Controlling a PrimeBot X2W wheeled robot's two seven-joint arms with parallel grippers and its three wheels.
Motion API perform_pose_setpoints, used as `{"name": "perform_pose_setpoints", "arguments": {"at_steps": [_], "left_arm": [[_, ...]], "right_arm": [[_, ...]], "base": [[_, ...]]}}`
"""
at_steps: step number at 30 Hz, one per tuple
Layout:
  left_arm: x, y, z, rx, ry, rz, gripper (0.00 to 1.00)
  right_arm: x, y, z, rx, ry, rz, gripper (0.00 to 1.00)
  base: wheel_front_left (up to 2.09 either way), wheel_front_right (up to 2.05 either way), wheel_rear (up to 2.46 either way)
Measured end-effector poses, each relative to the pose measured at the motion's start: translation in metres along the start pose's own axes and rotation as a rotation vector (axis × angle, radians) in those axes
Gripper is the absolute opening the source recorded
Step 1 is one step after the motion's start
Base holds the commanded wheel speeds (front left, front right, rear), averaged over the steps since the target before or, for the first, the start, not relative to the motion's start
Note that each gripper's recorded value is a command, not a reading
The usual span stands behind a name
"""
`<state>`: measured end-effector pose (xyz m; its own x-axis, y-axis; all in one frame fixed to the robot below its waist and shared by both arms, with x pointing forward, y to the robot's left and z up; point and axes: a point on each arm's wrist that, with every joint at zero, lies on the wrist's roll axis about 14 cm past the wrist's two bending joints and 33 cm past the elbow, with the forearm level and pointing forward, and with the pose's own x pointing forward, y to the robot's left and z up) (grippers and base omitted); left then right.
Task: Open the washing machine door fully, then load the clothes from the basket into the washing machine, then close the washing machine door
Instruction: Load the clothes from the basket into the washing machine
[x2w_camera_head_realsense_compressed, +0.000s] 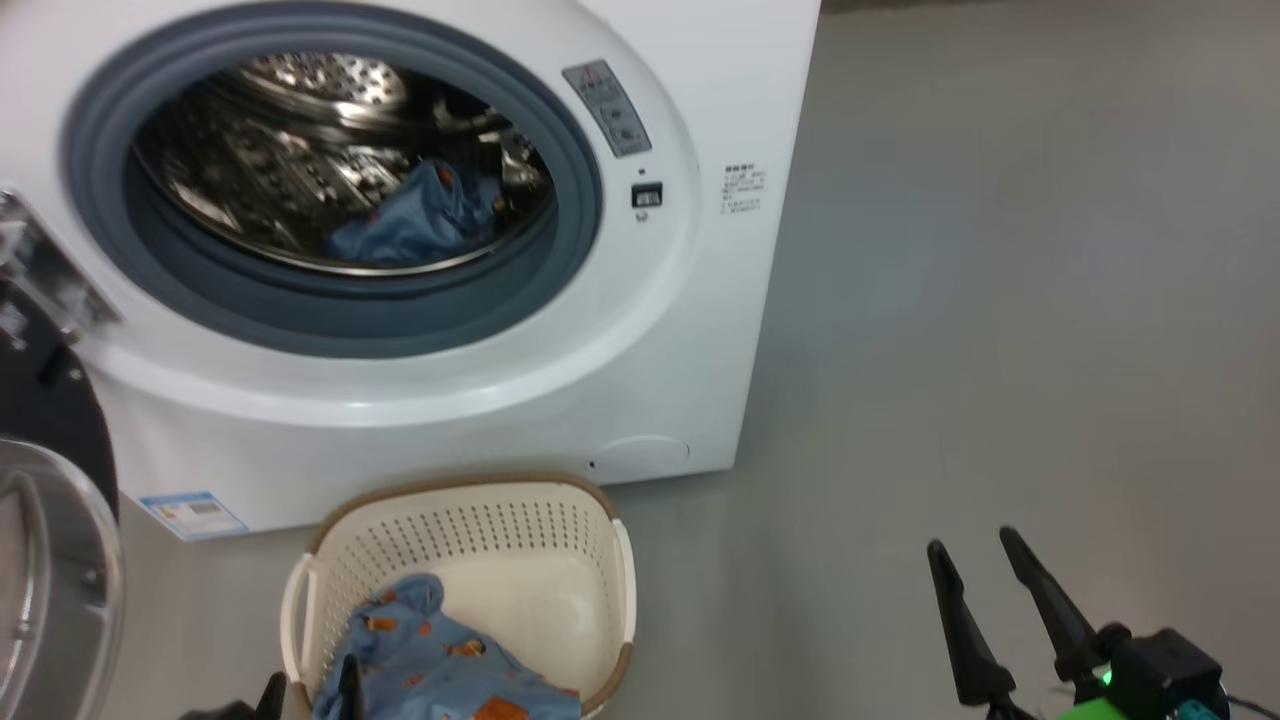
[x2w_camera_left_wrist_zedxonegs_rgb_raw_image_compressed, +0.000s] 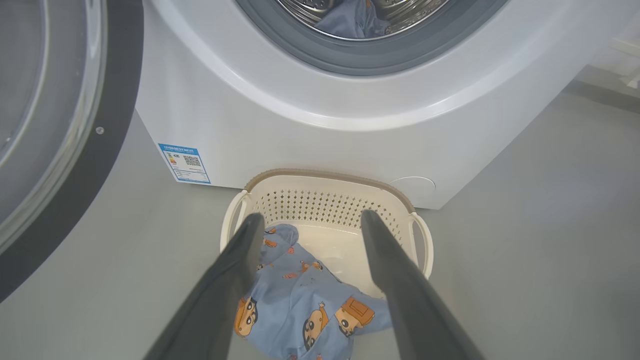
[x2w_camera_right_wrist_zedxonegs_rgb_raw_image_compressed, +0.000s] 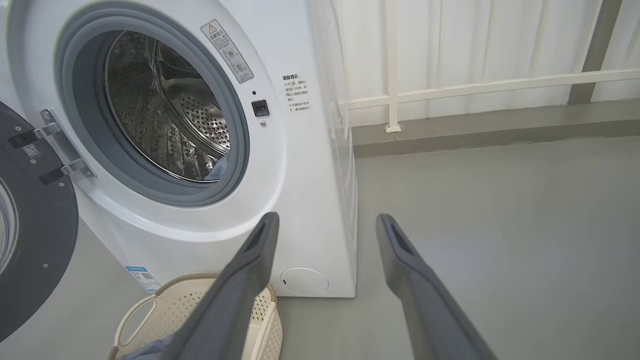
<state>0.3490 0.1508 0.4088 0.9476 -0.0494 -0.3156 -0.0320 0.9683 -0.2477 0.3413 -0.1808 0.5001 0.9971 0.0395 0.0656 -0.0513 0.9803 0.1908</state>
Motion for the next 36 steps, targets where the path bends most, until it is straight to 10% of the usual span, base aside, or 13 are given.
{"name": "perform_pose_setpoints", "arguments": {"at_steps": [17, 36], "left_arm": [[0.055, 0.021, -0.12, -0.015, 0.615, 0.019, 1.0], [0.099, 0.032, -0.172, 0.016, 0.832, 0.031, 1.0]], "right_arm": [[0.045, -0.016, -0.029, -0.005, 0.067, -0.047, 1.0], [0.063, -0.036, -0.05, -0.029, 0.116, -0.092, 1.0]], "base": [[0.0, 0.0, 0.0], [0.0, 0.0, 0.0]]}}
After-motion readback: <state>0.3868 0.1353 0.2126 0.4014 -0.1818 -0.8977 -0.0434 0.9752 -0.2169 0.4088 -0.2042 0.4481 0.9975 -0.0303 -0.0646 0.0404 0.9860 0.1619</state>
